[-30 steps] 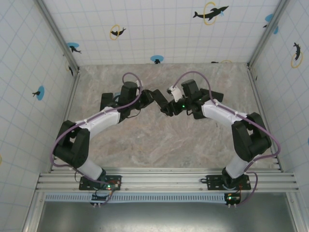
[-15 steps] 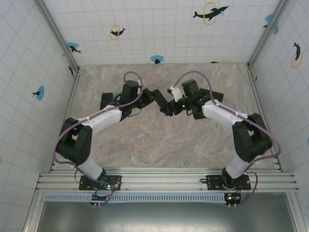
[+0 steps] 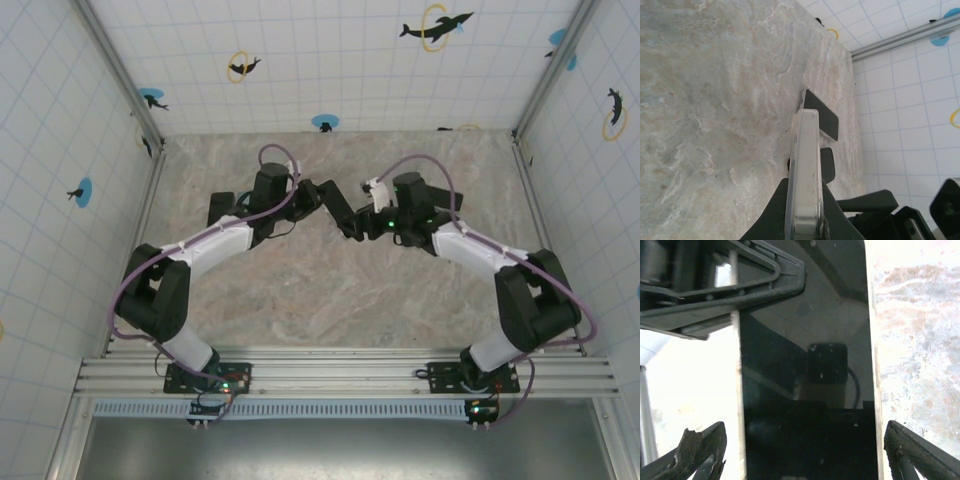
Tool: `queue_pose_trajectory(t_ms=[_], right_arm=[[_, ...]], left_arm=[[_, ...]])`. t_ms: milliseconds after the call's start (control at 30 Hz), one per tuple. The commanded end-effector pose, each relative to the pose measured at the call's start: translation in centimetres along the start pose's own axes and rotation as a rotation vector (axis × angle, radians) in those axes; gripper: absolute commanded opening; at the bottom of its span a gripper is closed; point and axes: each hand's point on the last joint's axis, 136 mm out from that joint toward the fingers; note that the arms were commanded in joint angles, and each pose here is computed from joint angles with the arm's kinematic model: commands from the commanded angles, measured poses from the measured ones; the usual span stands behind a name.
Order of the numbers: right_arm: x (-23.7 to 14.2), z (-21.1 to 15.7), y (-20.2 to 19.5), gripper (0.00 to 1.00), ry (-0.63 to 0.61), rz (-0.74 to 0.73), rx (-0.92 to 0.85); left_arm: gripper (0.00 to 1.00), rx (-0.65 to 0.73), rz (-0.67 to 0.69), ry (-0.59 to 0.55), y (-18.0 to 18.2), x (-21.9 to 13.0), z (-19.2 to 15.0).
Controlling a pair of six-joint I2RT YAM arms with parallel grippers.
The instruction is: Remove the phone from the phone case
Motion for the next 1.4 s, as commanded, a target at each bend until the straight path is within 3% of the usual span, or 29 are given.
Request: queue_pose_trajectory(t_ms=[0, 233, 467, 667, 900, 1367], right_arm=[[-3.0, 3.0, 3.0, 0.85, -0.157, 0.125, 0.015], [-6.8, 2.8, 3.3, 0.81, -0.285, 0.178, 0.185], [-9.7, 2.8, 4.0, 0.66, -0.442, 0.292, 0.397], [-11.8, 4.2, 5.4, 0.52, -0.553, 0.477, 0.528], [-11.7, 5.3, 6.7, 0.4, -0.561, 0.591, 0.573], [-10.6, 6.5, 7.7, 0.27, -0.54, 0.649, 0.576]], left_arm=[[0.0, 0.027, -0.126, -0.102, -4.5, -1.7, 3.9], [0.0, 0.031, -0.244, -0.159, -8.1, -3.1, 6.3], [0.0, -0.008, -0.369, -0.214, -11.5, -5.0, 8.0], [0.0, -0.041, -0.43, -0.235, -13.1, -5.9, 8.6], [0.0, -0.066, -0.479, -0.244, -14.2, -6.1, 8.8], [0.0, -0.085, -0.521, -0.231, -15.1, -6.1, 8.4]])
Point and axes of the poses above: each hand's point on the last joint's axis, 136 mm out from that joint toward the fingers, its own x axis out along the fingers, its own y axis along the line the jaws close on, z = x × y, and after that the axes turned 11 degrees about x, right-handed
